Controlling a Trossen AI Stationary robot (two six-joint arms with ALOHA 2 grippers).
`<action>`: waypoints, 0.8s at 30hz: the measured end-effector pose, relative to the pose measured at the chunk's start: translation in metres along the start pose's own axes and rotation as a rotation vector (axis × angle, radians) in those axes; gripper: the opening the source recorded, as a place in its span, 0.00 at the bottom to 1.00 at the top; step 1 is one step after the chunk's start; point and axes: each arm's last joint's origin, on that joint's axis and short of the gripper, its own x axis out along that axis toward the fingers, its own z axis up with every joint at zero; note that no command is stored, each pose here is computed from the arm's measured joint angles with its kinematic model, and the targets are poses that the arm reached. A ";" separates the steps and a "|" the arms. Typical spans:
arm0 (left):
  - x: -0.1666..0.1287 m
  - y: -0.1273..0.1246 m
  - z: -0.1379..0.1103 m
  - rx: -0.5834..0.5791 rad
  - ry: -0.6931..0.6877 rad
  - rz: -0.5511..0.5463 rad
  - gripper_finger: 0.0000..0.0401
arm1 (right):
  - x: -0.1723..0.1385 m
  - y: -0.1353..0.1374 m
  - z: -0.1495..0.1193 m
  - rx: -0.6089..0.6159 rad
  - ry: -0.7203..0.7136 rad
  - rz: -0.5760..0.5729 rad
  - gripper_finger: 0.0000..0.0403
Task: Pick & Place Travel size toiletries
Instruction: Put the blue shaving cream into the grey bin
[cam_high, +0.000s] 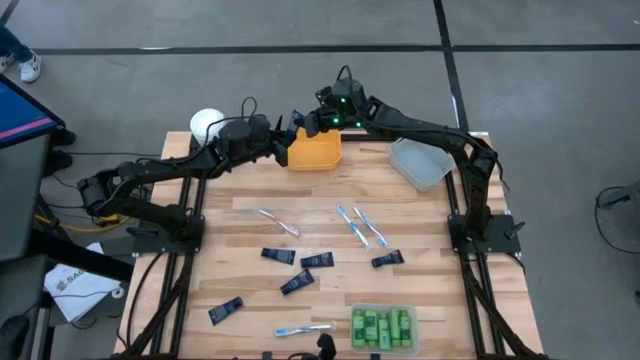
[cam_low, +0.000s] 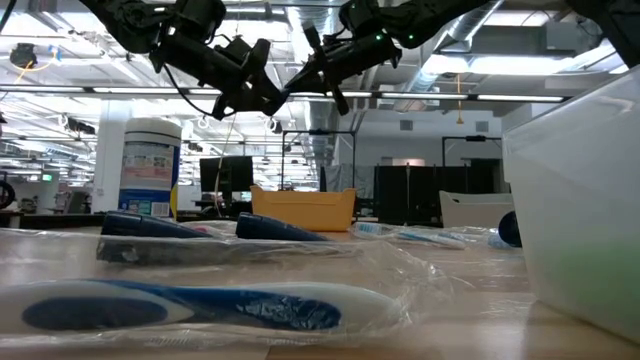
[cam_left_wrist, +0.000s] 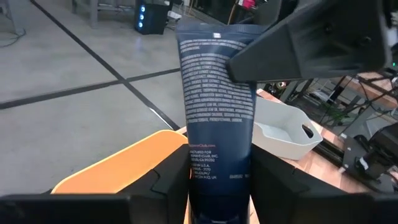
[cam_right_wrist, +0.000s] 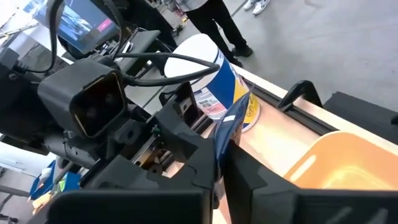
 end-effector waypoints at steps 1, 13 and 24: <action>0.000 -0.001 0.000 0.014 0.001 -0.004 0.35 | 0.000 0.000 0.000 -0.001 0.001 0.000 0.02; -0.004 -0.013 -0.008 0.086 0.073 -0.057 0.65 | -0.090 -0.018 0.042 -0.099 0.020 -0.211 0.00; -0.036 -0.014 0.010 0.078 0.047 -0.052 0.66 | -0.211 -0.033 -0.005 -0.145 0.486 -0.826 0.00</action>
